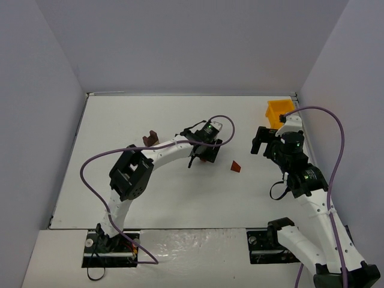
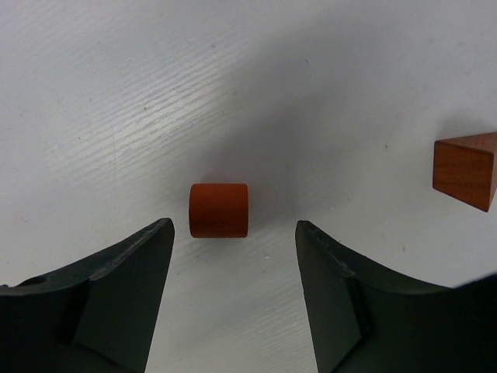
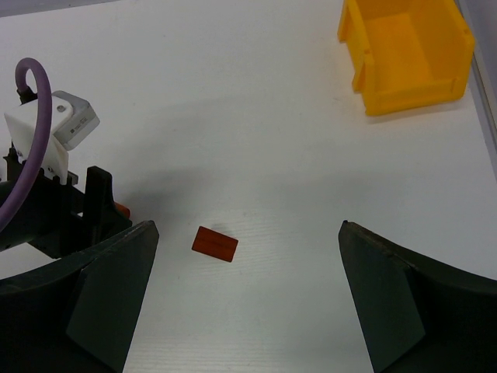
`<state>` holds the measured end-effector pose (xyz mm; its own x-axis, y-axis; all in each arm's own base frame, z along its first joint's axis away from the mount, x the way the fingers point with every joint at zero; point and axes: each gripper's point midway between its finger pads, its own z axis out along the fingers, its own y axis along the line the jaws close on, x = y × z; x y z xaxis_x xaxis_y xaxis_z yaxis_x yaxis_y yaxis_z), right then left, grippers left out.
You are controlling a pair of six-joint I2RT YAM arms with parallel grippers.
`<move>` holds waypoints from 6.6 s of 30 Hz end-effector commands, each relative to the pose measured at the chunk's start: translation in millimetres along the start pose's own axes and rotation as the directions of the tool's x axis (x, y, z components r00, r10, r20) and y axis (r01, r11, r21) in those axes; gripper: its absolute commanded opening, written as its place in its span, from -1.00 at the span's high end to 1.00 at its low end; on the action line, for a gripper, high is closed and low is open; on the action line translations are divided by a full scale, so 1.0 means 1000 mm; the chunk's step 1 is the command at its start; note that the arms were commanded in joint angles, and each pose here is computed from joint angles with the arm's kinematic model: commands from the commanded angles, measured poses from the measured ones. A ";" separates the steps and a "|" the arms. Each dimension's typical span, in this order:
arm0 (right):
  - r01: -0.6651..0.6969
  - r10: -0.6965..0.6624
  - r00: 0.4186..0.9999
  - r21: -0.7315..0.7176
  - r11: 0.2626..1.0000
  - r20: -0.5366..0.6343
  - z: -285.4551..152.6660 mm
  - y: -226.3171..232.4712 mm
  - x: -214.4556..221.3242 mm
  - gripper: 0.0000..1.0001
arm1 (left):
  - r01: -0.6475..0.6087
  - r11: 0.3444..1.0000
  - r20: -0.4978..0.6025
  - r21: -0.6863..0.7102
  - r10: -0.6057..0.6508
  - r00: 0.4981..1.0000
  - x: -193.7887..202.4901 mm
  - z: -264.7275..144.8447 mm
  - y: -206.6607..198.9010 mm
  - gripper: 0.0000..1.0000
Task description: Build the wood block tower
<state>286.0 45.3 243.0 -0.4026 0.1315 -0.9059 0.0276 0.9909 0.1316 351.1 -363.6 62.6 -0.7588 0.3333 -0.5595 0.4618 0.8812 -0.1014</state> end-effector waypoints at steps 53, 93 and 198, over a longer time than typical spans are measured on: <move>-0.010 0.010 0.999 0.008 1.000 0.038 0.000 -0.003 -0.006 -1.00 | 0.001 0.999 0.038 -0.036 0.001 0.999 -0.022 -0.001 0.000 0.47; 0.061 -0.062 0.998 -0.088 0.994 -0.011 0.010 0.015 -0.001 -1.00 | -0.220 0.974 0.022 -0.049 0.222 0.975 -0.038 -0.171 0.204 1.00; -0.060 0.028 0.966 -0.120 0.991 -0.258 0.042 0.030 0.064 -0.97 | 0.046 0.975 0.329 -0.219 0.029 0.944 -0.107 -0.257 0.224 -0.16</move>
<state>291.5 74.8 191.4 -0.5770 0.0867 -0.8121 -0.0884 0.9819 0.1676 426.2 -124.7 224.6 -0.6657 0.4046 -0.6270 0.4565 0.8855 0.0867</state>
